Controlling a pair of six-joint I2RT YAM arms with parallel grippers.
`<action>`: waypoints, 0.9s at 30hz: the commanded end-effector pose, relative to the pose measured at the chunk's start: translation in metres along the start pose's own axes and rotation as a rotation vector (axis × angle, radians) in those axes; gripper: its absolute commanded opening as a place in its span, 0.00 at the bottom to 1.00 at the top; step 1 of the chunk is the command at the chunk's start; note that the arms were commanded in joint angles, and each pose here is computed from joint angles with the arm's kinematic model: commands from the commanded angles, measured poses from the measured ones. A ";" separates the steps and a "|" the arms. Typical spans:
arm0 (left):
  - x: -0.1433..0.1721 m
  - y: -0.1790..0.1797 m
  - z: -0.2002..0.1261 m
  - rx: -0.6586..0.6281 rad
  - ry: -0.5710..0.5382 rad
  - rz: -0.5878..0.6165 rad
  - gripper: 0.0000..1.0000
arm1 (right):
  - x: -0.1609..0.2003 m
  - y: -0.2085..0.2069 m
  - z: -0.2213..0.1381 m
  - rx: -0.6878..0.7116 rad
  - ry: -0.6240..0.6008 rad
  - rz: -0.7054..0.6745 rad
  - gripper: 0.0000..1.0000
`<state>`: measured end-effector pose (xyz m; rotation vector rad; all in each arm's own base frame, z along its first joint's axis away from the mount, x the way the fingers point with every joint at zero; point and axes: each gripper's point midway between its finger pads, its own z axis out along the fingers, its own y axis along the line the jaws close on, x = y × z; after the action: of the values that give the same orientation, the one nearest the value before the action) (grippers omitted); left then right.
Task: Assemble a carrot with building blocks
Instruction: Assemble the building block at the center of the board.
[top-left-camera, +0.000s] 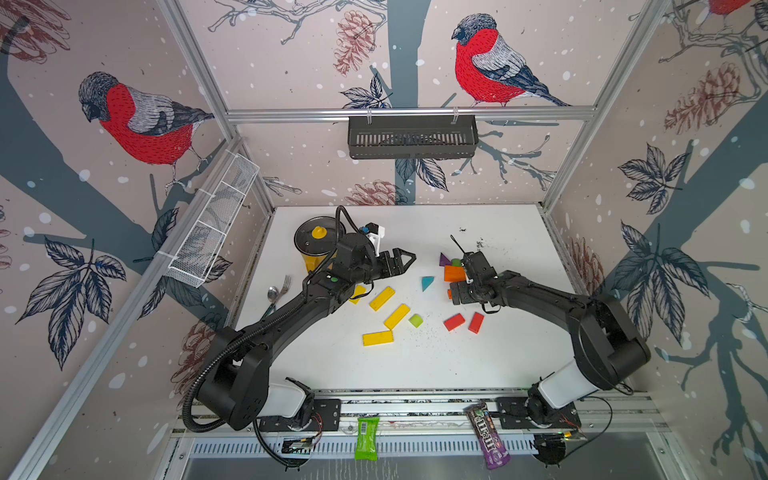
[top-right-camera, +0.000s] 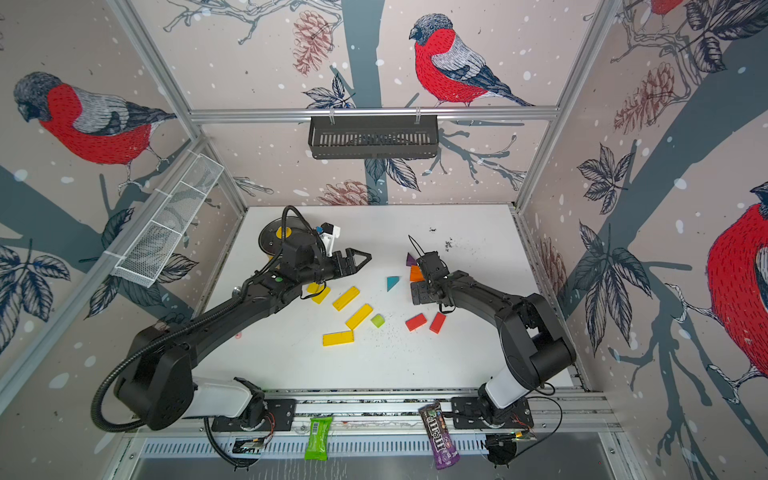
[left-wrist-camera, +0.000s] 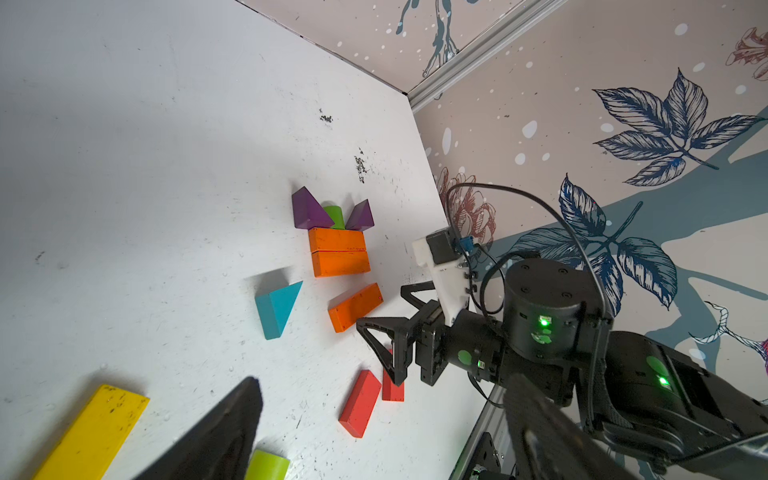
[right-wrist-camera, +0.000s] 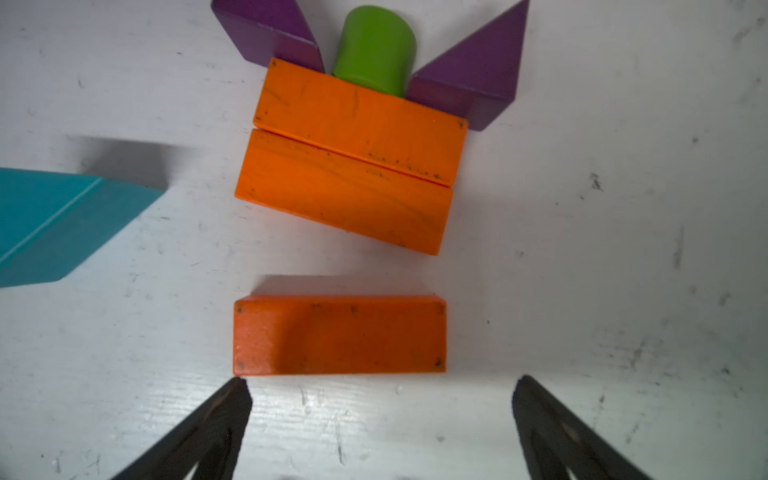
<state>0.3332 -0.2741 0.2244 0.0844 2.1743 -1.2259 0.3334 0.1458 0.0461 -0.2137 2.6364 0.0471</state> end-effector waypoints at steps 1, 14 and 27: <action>-0.005 -0.007 -0.002 0.017 -0.017 0.014 0.92 | -0.004 0.011 0.008 -0.064 0.008 -0.018 0.99; -0.005 -0.010 -0.002 0.029 -0.011 0.011 0.92 | 0.002 0.012 0.024 -0.007 0.043 0.012 0.99; -0.005 -0.011 -0.003 0.035 -0.012 0.007 0.92 | -0.011 0.017 0.024 0.008 -0.011 0.128 0.91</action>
<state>0.3326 -0.2744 0.2255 0.0871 2.1726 -1.2306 0.3424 0.1644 0.0248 -0.1131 2.6646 0.0768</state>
